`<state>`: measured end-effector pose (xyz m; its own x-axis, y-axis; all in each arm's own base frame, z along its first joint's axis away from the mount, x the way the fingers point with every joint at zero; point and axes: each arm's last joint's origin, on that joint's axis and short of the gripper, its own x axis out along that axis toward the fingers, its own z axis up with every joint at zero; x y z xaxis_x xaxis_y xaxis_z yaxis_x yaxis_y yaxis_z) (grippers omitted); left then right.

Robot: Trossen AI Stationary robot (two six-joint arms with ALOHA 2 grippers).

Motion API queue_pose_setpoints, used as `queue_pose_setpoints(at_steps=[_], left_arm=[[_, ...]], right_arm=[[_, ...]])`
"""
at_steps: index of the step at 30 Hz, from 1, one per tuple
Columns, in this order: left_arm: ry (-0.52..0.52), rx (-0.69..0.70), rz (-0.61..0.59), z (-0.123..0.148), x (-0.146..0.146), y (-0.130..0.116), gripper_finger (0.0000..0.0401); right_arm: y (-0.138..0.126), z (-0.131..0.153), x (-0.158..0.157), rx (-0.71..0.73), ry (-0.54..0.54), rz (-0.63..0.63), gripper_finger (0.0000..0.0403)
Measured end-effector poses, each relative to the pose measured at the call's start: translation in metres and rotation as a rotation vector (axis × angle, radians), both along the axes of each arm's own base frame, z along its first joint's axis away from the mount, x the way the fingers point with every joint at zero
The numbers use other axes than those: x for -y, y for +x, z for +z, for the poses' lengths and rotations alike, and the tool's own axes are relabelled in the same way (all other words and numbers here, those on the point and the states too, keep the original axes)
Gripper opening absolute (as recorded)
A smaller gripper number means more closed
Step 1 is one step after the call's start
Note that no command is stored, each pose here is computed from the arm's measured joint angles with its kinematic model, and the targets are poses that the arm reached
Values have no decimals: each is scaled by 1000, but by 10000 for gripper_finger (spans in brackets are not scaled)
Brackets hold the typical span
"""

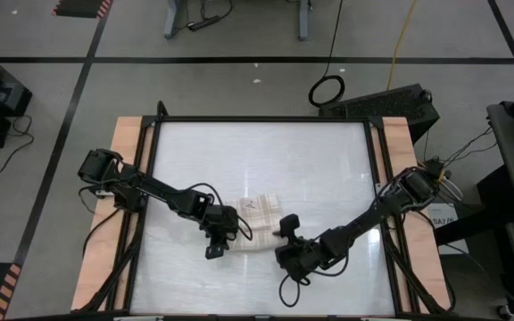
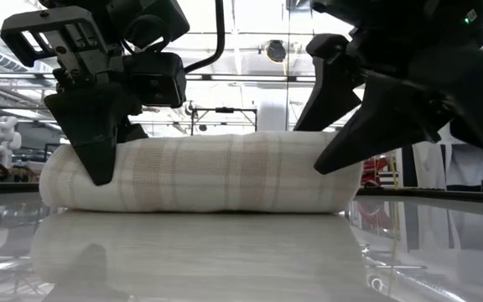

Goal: Roll towel
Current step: Roll the white towel

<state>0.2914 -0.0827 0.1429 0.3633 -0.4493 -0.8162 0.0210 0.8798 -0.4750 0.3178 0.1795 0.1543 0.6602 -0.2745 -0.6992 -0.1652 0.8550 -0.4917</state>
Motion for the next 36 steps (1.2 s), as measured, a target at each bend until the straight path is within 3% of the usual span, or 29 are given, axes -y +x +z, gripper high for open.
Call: queue_pose_setpoints(at_steps=[8,11,25,29,36], left_arm=[[-1,0,0,0,0,0,61],[-1,0,0,0,0,0,61],[-6,12,-32,0,1,0,64],[-5,18,-27,2,0,0,92],[-20,25,13,19,-1,-7,189]], right_arm=[[5,-5,8,-35,21,-2,246],[10,-6,15,-52,74,-6,230],[33,-8,61,-165,425,-6,64],[36,-8,69,-185,483,5,48],[40,-7,81,-228,601,45,47]])
